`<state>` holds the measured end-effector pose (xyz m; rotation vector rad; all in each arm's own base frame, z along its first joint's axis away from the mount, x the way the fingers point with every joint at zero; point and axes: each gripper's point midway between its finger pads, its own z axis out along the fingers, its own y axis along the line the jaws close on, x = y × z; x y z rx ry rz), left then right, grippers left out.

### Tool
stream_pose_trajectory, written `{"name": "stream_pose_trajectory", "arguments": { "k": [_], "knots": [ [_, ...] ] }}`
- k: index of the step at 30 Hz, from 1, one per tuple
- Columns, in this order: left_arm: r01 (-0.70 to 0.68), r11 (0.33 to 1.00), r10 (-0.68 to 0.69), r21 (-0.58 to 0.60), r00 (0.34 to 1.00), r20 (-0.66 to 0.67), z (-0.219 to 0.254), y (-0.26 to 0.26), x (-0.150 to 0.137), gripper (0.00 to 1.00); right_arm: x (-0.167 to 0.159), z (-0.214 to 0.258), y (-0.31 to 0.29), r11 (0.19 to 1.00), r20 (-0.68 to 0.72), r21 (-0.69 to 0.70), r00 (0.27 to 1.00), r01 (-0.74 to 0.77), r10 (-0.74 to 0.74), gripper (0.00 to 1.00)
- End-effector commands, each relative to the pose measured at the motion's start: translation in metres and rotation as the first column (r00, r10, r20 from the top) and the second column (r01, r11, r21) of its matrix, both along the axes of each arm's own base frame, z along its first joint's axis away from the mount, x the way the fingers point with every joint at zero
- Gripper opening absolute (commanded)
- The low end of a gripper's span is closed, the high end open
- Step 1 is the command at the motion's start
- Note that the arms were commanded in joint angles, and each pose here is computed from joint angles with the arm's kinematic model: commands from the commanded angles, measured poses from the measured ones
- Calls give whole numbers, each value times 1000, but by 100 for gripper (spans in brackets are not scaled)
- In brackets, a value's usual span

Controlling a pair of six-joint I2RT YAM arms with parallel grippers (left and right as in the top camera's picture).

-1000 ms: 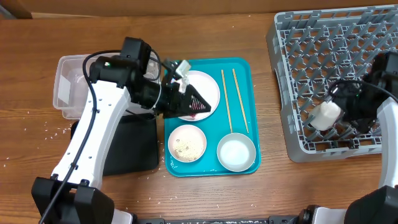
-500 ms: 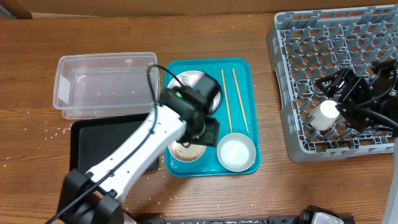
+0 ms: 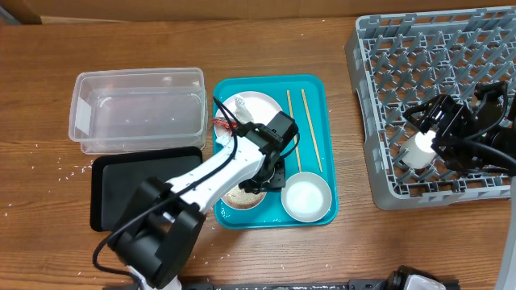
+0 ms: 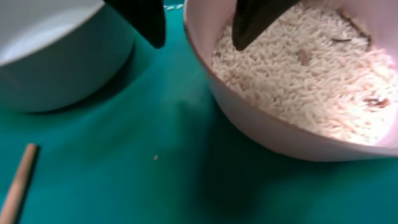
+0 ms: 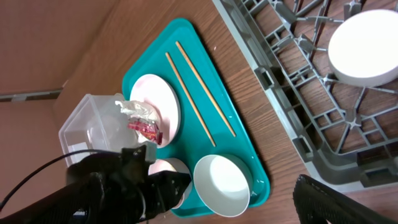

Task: Sort waste into correct bins and load items into the dishwasher
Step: 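Grasp the small bowl of rice with the left gripper, then tip the rice bowl over the black tray with the left gripper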

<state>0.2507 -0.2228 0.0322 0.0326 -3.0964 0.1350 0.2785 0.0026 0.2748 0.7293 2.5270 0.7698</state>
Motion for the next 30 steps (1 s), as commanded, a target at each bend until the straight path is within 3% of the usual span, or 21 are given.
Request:
{"name": "stream_pose_trajectory", "arguments": {
  "k": [1, 4, 12, 17, 21, 26, 30],
  "knots": [
    [4, 1000, -4, -1, 1000, -25, -7, 0, -2, 26, 0, 7, 2, 1000, 24, -1, 1000, -17, 17, 100],
    [2, 1000, -2, 28, 1000, -3, -7, 5, 2, 4, 0, 6, 3, 999, 29, -11, 999, -31, 32, 100],
    [-20, 1000, 21, 16, 999, -27, 26, 13, 1, 4, -3, 5, 3, 999, 16, -6, 999, -33, 33, 100],
    [32, 962, -32, -271, 999, 3, 101, -6, 6, 4, -3, 5, 3, 999, 17, -8, 999, -36, 36, 100],
    [16, 912, 19, -411, 997, 81, 150, 15, 18, 4, -3, 5, 3, 999, 17, -9, 999, -36, 36, 100],
    [-34, 873, 59, -486, 998, 35, 167, 66, 14, 4, -3, 5, 3, 999, 18, -9, 999, -36, 36, 100],
    [-53, 783, 71, -619, 997, 4, 169, 96, 11, 4, -2, 5, 3, 999, 21, -10, 999, -36, 36, 100]
  ]
}}
